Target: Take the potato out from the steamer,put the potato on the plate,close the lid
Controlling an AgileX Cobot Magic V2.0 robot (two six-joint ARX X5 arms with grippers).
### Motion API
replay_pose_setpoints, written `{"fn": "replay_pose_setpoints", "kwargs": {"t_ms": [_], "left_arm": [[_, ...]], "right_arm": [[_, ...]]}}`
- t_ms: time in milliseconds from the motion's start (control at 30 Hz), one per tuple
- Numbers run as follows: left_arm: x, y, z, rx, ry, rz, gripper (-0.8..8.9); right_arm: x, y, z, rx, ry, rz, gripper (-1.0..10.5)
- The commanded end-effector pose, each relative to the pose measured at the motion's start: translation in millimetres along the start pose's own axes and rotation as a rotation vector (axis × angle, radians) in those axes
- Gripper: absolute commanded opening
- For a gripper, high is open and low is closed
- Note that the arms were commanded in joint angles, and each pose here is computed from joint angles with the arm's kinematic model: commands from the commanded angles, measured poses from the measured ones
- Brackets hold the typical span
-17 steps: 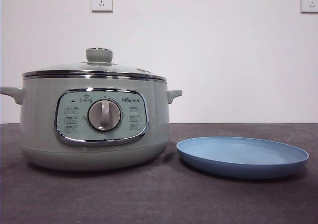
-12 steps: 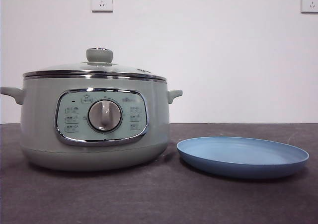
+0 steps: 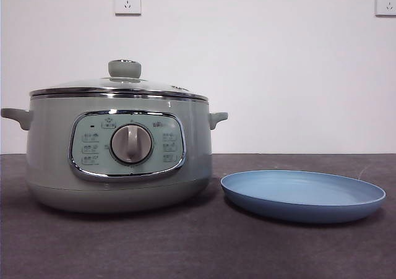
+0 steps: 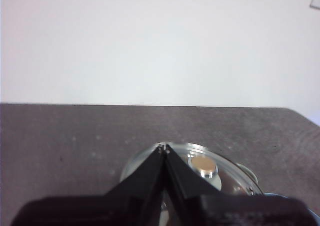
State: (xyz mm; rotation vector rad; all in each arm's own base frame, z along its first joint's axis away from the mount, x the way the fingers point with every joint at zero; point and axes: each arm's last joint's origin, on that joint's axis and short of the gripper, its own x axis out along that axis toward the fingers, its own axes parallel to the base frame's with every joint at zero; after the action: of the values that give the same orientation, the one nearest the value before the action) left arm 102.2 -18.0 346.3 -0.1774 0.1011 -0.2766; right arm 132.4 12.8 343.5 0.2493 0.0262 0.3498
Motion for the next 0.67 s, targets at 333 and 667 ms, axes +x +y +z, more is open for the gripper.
{"fn": "replay_pose_setpoints", "kwargs": {"t_ms": [333,667], "left_arm": [[43,-15,90,0.074,0.237,-0.184,-0.05],[87,-11,78,0.009,0.416,-0.257,4.94]], "right_arm": [[58,17,79,-0.123,0.289,0.379,0.0],[76,16,81,-0.106,0.359,0.377,6.0]]}}
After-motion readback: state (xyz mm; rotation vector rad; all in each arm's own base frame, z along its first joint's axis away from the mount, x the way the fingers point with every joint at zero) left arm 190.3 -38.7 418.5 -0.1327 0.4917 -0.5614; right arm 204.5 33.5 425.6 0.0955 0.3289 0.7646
